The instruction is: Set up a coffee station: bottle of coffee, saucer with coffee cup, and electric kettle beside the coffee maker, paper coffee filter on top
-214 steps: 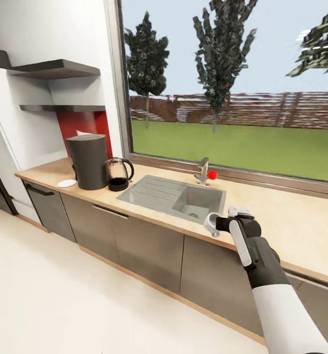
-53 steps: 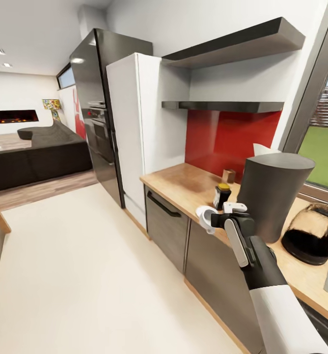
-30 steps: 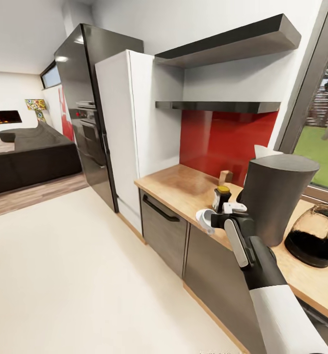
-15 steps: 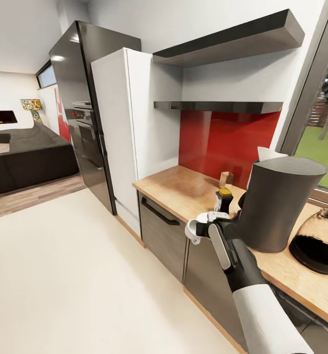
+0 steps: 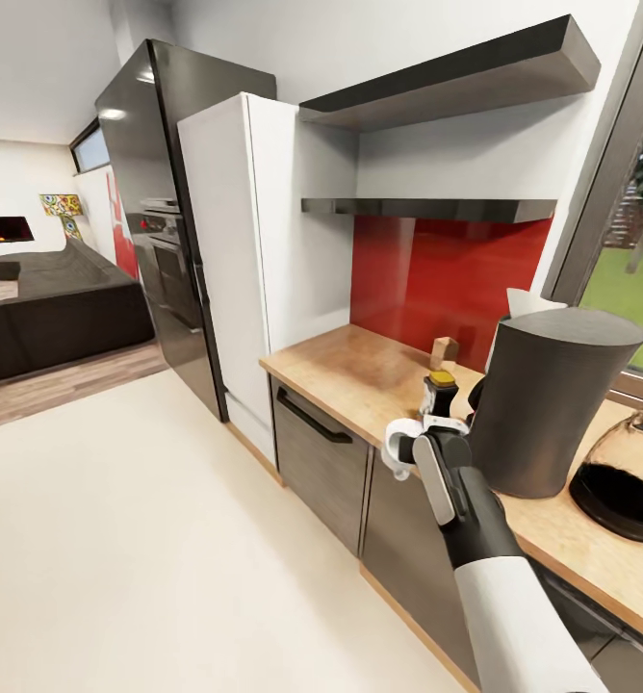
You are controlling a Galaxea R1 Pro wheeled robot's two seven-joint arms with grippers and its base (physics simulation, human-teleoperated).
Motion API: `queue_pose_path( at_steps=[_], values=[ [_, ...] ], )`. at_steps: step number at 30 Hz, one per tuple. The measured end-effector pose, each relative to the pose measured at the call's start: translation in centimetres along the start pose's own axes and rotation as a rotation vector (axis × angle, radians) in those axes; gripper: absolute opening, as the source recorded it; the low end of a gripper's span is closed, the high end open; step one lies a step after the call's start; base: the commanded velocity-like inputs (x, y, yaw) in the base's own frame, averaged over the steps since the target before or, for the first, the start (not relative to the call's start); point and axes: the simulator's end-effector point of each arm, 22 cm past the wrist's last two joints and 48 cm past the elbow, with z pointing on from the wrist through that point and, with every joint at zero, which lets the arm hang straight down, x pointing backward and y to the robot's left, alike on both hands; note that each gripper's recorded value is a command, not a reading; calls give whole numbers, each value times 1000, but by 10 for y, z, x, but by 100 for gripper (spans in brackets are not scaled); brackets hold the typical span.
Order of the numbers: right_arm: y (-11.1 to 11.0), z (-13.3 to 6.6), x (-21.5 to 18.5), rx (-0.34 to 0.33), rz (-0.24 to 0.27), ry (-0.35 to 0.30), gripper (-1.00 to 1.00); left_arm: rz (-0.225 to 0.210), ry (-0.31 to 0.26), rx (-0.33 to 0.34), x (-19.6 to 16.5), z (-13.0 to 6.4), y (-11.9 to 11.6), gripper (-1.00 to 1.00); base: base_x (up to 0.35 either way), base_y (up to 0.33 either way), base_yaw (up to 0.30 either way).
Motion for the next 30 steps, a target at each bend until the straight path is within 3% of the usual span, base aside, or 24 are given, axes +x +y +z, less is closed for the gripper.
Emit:
queue_pose_path(
  at_steps=[7, 15, 19, 30],
  values=[
    [6, -3, 0, 1, 2, 1, -100, 0, 0, 2, 0, 0, -3, 100, 25, 0, 0],
    [-19, -11, -11, 104, 12, -30, -100, 1, 0, 3, 0, 0, -3, 100, 164, 0, 0],
    [-21, -19, -23, 104, 27, -65, -100, 1, 0, 4, 1, 0, -3, 100, 7, 0, 0],
    [-21, -21, -25, 104, 26, -69, -100, 3, 5, 5, 1, 0, -3, 100, 142, 0, 0]
  ],
)
